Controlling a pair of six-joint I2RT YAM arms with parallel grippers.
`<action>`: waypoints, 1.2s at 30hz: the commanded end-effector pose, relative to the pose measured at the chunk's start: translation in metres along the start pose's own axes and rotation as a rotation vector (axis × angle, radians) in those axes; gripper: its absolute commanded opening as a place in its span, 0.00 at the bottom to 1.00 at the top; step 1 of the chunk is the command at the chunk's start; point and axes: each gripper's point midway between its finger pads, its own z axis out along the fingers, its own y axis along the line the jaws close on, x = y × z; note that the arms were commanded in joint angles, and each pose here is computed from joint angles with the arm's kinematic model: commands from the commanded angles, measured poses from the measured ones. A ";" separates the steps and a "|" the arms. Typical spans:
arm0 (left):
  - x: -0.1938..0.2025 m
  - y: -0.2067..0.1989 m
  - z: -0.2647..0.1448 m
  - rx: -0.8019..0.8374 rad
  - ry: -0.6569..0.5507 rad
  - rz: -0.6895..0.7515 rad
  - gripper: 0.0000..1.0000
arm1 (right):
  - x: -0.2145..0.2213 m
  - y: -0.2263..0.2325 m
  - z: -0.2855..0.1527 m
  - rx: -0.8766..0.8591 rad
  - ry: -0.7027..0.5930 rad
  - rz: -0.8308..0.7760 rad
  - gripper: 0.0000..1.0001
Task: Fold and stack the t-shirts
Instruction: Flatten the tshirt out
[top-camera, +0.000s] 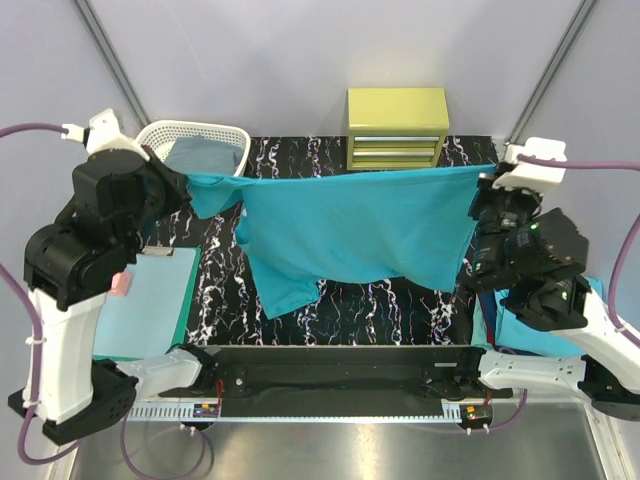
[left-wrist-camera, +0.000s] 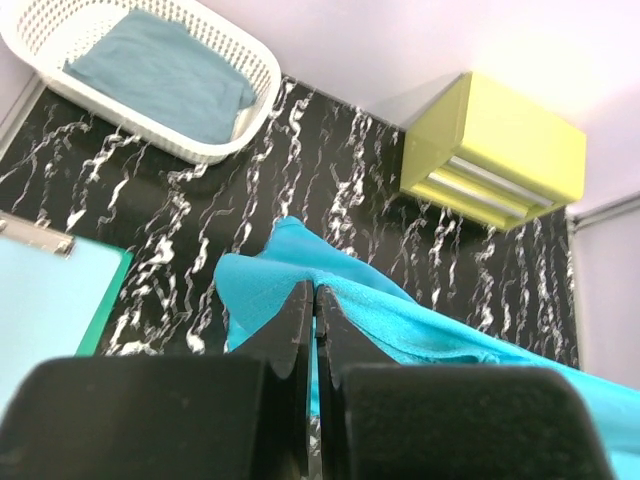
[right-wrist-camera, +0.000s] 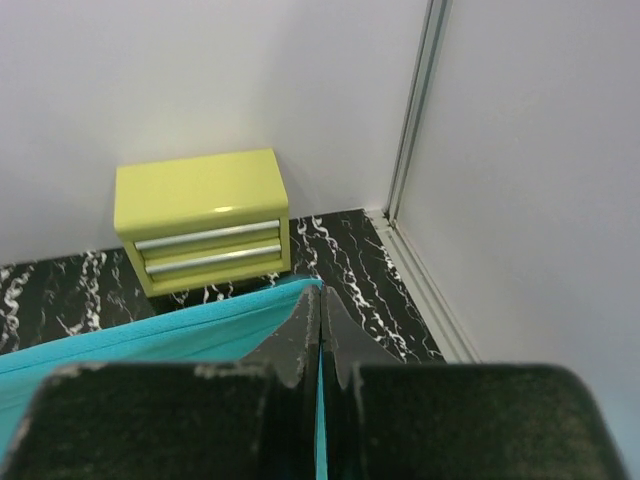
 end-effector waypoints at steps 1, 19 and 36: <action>0.007 0.024 -0.007 -0.078 -0.044 0.037 0.00 | 0.021 -0.006 -0.008 0.018 0.034 -0.010 0.00; 0.033 -0.015 0.003 -0.069 -0.065 0.281 0.00 | 0.060 0.071 -0.019 -0.235 0.069 -0.038 0.00; 0.057 -0.019 0.021 -0.079 -0.048 0.308 0.00 | 0.313 0.229 -0.109 -0.752 0.804 -0.111 0.51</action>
